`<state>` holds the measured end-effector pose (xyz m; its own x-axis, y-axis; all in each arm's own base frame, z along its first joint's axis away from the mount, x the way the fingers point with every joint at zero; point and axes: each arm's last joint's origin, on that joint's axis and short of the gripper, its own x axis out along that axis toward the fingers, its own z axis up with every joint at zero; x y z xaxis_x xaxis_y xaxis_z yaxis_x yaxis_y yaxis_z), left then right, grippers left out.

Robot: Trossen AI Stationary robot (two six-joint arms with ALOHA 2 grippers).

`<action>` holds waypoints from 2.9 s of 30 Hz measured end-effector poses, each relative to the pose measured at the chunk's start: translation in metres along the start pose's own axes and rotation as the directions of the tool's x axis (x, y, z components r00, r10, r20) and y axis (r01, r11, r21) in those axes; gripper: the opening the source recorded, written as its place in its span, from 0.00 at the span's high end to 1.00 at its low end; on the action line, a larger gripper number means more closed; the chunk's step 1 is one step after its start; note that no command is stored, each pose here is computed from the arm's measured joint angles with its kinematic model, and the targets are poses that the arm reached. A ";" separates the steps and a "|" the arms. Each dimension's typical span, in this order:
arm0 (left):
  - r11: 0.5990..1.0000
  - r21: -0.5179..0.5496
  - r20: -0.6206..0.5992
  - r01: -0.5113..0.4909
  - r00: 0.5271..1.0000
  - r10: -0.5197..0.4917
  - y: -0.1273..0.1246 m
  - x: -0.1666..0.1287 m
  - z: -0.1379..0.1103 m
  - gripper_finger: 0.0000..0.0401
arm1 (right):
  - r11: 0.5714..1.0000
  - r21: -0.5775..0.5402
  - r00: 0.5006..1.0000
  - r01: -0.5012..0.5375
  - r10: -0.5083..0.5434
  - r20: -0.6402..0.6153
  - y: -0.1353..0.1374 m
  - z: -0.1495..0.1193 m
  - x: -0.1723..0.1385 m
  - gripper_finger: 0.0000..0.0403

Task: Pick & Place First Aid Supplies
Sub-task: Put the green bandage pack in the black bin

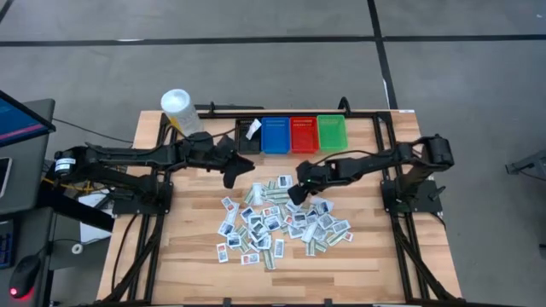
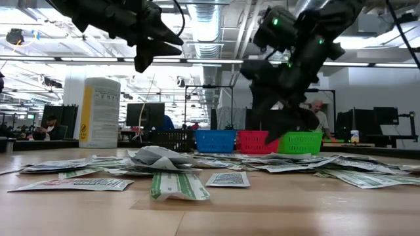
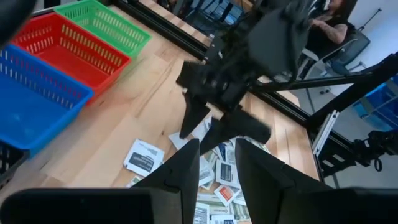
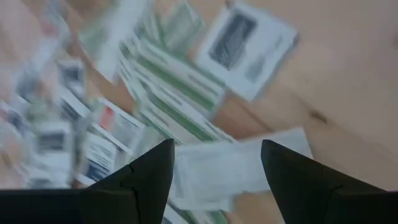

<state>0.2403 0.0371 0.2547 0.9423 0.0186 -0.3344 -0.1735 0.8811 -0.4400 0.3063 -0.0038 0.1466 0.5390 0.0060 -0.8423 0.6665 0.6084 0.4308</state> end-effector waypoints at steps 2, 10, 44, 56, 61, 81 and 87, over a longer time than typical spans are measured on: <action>1.000 0.000 0.001 0.000 1.000 0.000 0.000 0.000 0.000 0.74 | 1.000 -0.024 0.999 -0.002 0.001 -0.032 -0.001 -0.002 0.006 0.42; 1.000 0.000 0.003 0.002 1.000 -0.002 0.000 0.000 0.000 0.74 | 0.995 -0.094 0.996 0.019 -0.028 -0.090 -0.006 -0.006 0.018 0.42; 1.000 0.006 0.017 0.009 1.000 -0.009 -0.001 0.000 0.002 0.74 | 0.969 -0.174 0.983 0.175 -0.181 -0.016 -0.020 0.000 -0.014 0.73; 1.000 0.007 0.020 0.010 1.000 -0.010 -0.001 0.000 0.002 0.74 | 0.950 -0.256 0.982 0.179 -0.189 -0.013 -0.020 0.001 -0.009 0.39; 1.000 0.007 0.020 0.010 1.000 -0.010 -0.001 0.000 0.002 0.74 | 0.941 -0.253 0.970 0.223 -0.241 -0.042 -0.023 -0.005 0.011 0.34; 1.000 0.007 0.020 0.011 1.000 -0.011 -0.001 0.000 0.002 0.74 | 0.937 -0.246 0.961 0.247 -0.269 -0.058 -0.023 -0.013 0.015 0.55; 1.000 0.007 0.020 0.011 1.000 -0.011 -0.001 0.000 0.002 0.74 | 0.941 -0.248 0.968 0.230 -0.247 -0.039 -0.017 -0.008 0.007 0.63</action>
<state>0.2410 0.0371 0.2566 0.9496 0.0185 -0.3130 -0.1615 0.8845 -0.4377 0.2944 -0.0079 0.1304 0.3370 -0.1138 -0.9346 0.6234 0.7709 0.1309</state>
